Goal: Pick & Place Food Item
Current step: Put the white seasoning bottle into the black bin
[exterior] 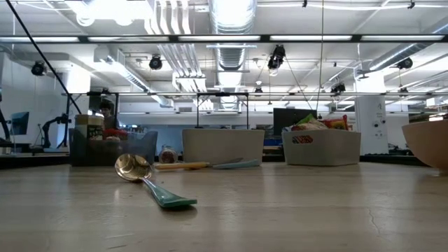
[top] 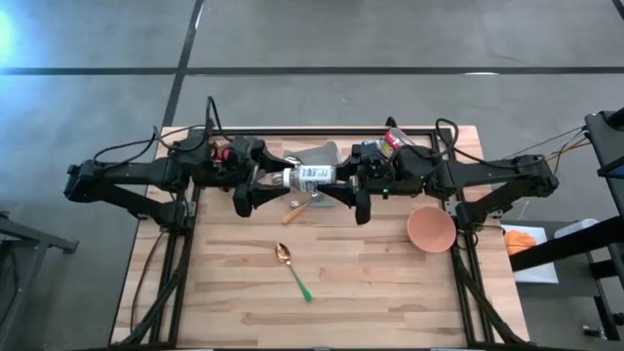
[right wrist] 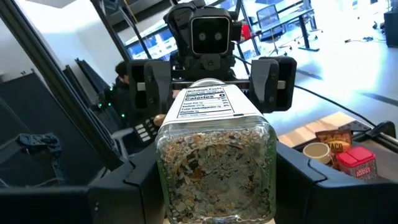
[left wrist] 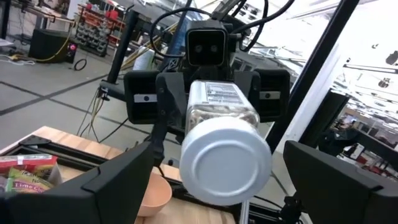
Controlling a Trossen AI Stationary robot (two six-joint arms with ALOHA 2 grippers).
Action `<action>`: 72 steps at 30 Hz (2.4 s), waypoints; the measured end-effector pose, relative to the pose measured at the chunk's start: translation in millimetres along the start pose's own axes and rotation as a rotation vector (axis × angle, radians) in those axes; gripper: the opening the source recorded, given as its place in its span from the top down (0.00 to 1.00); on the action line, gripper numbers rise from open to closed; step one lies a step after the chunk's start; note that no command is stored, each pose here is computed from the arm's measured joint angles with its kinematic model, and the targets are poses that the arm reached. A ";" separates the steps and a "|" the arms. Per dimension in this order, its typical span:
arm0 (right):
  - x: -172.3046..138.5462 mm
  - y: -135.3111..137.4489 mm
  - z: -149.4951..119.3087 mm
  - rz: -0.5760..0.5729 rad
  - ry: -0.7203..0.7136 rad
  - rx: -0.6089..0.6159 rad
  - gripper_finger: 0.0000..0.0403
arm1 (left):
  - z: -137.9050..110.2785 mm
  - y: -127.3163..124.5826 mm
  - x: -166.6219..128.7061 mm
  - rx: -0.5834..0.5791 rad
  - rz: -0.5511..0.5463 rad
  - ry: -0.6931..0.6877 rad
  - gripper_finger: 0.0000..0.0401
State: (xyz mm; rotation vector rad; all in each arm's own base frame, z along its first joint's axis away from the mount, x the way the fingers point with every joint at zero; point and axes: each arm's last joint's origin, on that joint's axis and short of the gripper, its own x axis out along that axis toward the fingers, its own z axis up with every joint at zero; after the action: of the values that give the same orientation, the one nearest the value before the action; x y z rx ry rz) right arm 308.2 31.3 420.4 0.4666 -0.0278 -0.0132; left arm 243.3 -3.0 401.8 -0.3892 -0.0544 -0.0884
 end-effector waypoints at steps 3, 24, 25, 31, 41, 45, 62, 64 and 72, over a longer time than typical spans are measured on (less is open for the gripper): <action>0.0 0.1 -0.1 0.003 0.001 0.000 0.51 | 0.0 -0.1 0.0 0.000 -0.003 0.001 0.09; 1.9 0.9 -1.0 0.032 0.007 -0.005 0.51 | -3.2 0.0 16.3 0.031 -0.102 -0.030 0.09; 1.9 0.9 -0.9 0.032 0.006 -0.008 0.51 | -3.4 -0.1 16.3 0.034 -0.107 -0.027 0.10; 1.9 1.3 -0.2 0.036 -0.001 -0.010 0.51 | -3.5 -0.6 16.3 0.038 -0.122 -0.022 0.27; 2.0 0.8 -0.2 0.026 -0.003 -0.015 0.51 | -3.3 0.1 16.0 0.053 -0.110 -0.025 0.52; 1.9 0.8 -0.5 0.025 -0.001 -0.015 0.50 | -3.4 -0.1 16.0 0.053 -0.113 -0.024 0.52; 2.0 -0.5 -4.0 0.016 0.040 -0.009 0.07 | -3.5 -0.3 5.6 -0.095 -0.108 0.051 0.52; 1.9 -2.7 -6.3 -0.018 0.058 -0.011 0.07 | 0.2 1.1 1.2 -0.114 -0.073 0.069 0.52; 1.7 -5.3 -9.8 -0.051 0.089 -0.007 0.06 | 25.2 2.4 -18.1 -0.087 0.202 0.275 0.52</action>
State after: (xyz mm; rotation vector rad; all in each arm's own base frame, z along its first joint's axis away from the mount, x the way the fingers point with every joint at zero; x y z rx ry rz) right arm 310.2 30.9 409.2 0.4609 0.0710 -0.0427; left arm 224.6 10.2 422.8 -0.4648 0.2609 0.0557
